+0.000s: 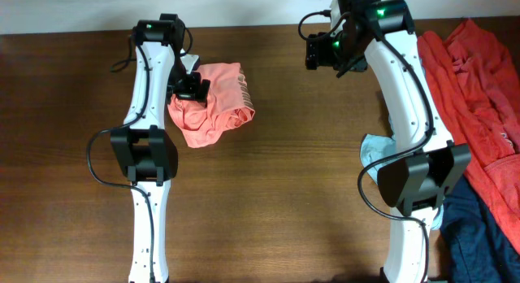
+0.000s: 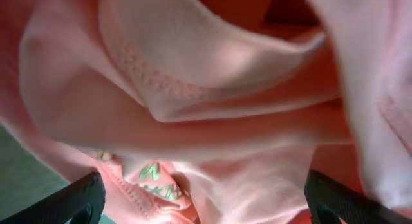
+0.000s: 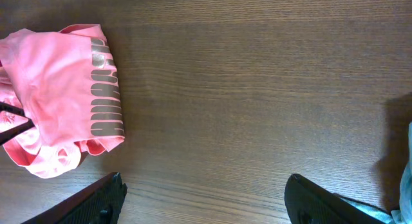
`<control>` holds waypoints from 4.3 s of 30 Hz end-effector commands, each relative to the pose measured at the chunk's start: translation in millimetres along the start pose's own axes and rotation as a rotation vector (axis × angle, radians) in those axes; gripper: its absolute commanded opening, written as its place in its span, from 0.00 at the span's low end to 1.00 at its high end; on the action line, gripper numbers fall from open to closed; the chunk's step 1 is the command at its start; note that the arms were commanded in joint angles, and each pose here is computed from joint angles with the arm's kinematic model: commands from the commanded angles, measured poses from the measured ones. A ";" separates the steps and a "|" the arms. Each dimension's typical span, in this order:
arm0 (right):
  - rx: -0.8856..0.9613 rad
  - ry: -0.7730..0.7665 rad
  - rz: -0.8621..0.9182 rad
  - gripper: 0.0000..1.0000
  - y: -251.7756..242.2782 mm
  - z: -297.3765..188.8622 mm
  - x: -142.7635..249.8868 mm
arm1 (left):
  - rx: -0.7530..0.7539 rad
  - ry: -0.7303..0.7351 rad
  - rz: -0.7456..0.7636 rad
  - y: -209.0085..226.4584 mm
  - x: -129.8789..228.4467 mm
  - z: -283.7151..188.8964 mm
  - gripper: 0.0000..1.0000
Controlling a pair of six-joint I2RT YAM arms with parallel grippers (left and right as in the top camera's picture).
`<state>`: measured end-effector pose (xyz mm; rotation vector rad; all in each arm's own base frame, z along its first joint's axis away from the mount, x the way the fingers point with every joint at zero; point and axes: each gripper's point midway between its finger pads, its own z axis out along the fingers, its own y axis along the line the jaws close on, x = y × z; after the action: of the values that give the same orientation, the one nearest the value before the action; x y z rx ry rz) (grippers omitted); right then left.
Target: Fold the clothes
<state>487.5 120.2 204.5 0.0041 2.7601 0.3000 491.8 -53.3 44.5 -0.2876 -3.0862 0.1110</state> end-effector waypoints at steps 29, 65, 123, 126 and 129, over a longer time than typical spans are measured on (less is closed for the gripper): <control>-0.048 0.005 -0.065 0.86 7.6 2.0 0.4 | 0.762 -0.247 0.200 -0.9 6.0 -1.8 0.99; -0.046 0.015 -0.064 0.86 7.0 2.0 2.9 | 0.381 -0.082 0.010 -37.1 -25.7 77.6 0.08; -0.052 0.032 -0.092 0.86 8.1 1.9 7.2 | 0.353 -0.444 -1.200 367.8 69.0 16.5 0.04; -0.052 0.032 -0.093 0.86 8.1 1.9 7.1 | 0.368 -0.435 -1.142 361.4 69.6 16.6 0.73; -0.053 0.031 -0.093 0.86 8.3 1.9 6.9 | 0.383 -0.413 -1.100 353.3 72.9 15.4 0.97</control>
<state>482.3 127.5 204.4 -0.1353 2.7652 0.3390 497.8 308.1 22.4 1.6339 -2.9688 0.7898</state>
